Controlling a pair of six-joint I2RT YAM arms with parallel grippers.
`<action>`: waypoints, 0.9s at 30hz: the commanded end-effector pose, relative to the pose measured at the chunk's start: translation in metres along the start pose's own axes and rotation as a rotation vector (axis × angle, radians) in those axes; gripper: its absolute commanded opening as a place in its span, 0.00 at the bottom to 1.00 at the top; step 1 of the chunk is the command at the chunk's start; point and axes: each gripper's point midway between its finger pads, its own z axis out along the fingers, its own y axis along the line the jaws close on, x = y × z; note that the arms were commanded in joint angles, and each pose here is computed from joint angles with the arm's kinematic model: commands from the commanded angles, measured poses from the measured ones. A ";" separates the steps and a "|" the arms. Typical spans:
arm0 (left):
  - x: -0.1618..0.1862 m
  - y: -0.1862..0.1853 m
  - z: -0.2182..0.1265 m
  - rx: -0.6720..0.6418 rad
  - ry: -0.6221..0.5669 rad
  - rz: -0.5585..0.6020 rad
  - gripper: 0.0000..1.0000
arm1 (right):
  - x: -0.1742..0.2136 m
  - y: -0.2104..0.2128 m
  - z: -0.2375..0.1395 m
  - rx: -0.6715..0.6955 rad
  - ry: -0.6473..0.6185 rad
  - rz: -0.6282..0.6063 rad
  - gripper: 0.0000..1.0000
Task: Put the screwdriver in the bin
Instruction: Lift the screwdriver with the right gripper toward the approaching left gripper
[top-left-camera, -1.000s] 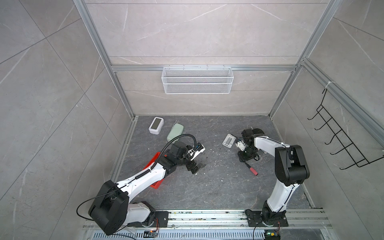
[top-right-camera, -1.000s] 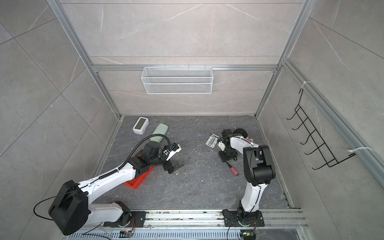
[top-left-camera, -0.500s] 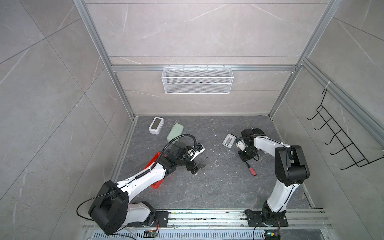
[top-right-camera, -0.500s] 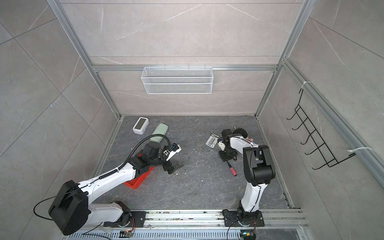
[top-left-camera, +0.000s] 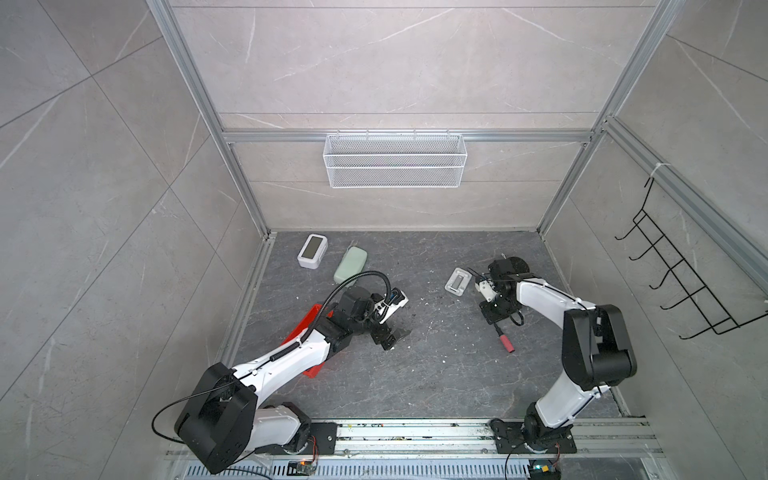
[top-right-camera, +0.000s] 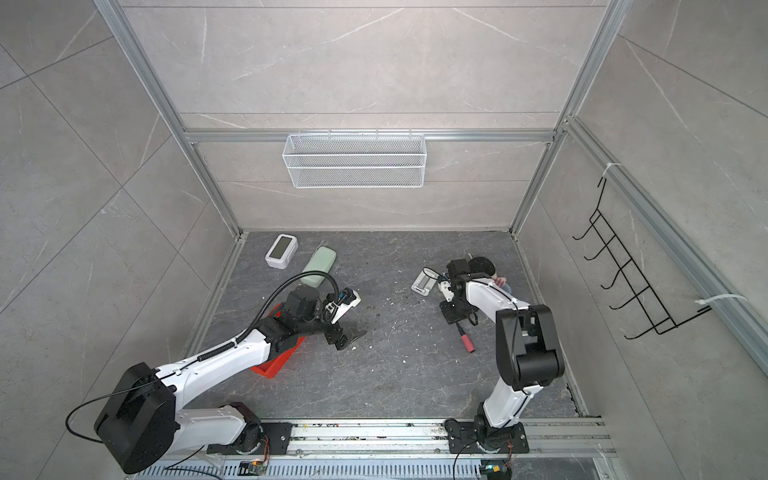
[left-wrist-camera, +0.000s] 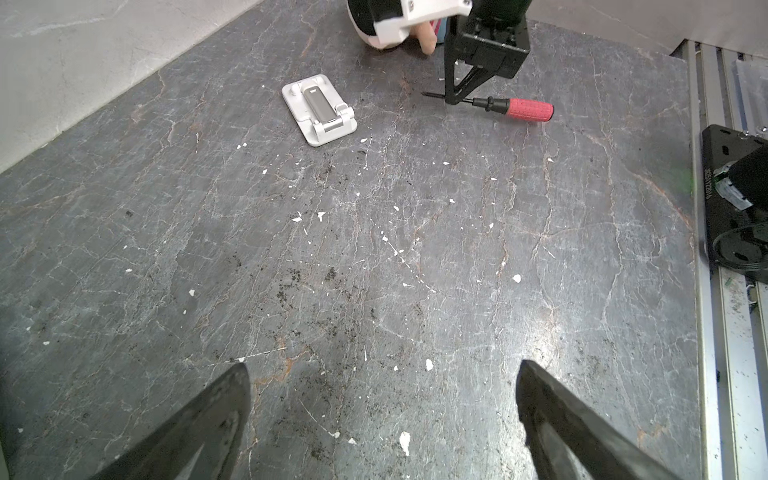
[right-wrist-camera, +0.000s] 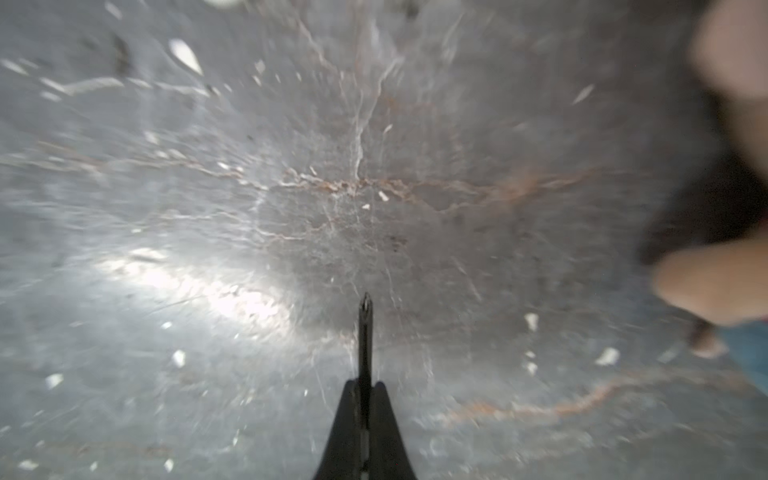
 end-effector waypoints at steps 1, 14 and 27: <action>-0.030 0.005 -0.008 -0.039 -0.117 -0.023 1.00 | -0.016 -0.002 -0.033 0.017 -0.141 0.017 0.00; -0.085 0.009 -0.005 0.024 -0.289 -0.157 1.00 | -0.075 0.018 -0.151 -0.130 -0.648 0.108 0.00; -0.134 0.020 0.004 0.079 -0.419 -0.285 1.00 | -0.116 0.053 -0.213 -0.505 -0.993 0.272 0.00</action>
